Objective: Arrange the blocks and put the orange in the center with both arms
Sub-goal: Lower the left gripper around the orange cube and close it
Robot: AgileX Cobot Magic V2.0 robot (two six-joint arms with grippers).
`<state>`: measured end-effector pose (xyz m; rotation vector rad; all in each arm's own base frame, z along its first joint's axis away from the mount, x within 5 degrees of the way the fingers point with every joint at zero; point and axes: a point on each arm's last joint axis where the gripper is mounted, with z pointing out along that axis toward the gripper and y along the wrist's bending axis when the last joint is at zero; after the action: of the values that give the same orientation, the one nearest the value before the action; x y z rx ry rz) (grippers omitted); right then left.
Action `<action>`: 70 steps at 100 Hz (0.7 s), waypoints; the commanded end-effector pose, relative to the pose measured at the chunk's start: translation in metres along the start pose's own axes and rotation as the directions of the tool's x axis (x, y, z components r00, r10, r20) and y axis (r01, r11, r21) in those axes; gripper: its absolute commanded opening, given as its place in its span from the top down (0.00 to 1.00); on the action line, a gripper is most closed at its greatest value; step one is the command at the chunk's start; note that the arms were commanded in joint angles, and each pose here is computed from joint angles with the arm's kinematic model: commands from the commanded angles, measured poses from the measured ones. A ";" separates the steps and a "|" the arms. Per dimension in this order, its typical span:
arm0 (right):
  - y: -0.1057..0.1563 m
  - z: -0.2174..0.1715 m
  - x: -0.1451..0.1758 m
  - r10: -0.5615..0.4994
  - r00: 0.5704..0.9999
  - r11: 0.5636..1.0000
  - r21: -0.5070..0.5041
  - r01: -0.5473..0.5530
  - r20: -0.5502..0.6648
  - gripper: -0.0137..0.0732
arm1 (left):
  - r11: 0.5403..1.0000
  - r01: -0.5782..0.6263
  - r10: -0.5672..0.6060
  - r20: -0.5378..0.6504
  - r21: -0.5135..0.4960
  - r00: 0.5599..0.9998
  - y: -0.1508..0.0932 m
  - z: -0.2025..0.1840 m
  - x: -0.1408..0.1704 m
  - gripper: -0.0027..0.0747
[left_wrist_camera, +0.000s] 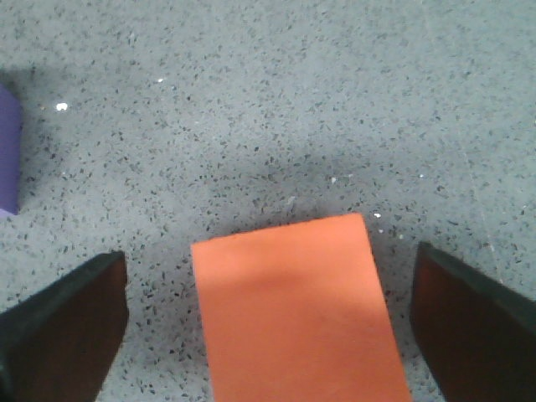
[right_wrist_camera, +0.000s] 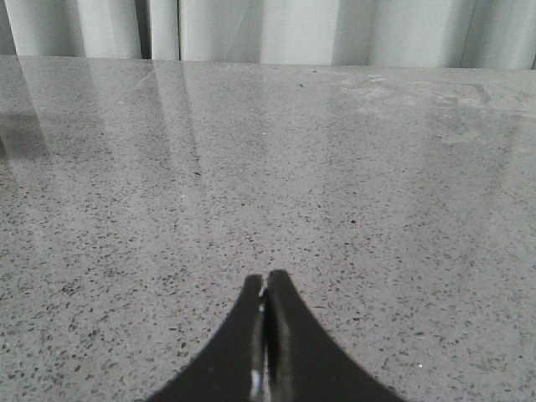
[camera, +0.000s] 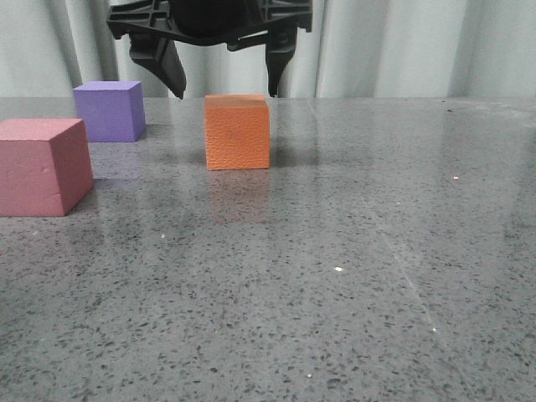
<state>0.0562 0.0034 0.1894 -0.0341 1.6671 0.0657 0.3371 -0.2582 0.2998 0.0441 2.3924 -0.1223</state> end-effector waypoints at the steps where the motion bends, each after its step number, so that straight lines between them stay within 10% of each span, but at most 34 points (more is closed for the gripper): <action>1: 0.000 -0.003 -0.013 -0.005 0.993 1.000 0.002 0.005 0.121 0.98 | 0.998 0.031 -0.036 0.088 0.054 0.995 -0.002 -0.024 -0.017 0.14; 46: 0.000 -0.003 -0.013 -0.005 0.993 1.000 0.002 0.005 0.121 0.98 | 0.999 0.043 -0.043 0.008 0.026 0.999 -0.008 0.002 -0.003 0.15; 70: 0.000 -0.003 -0.013 -0.005 0.993 1.000 0.002 0.005 0.121 0.98 | 0.999 0.031 -0.031 0.007 0.014 0.999 -0.007 0.002 -0.002 0.45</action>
<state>0.0562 0.0034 0.1894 -0.0341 1.6671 0.0657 0.3442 -0.2665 0.2655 0.0103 2.4814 -0.0850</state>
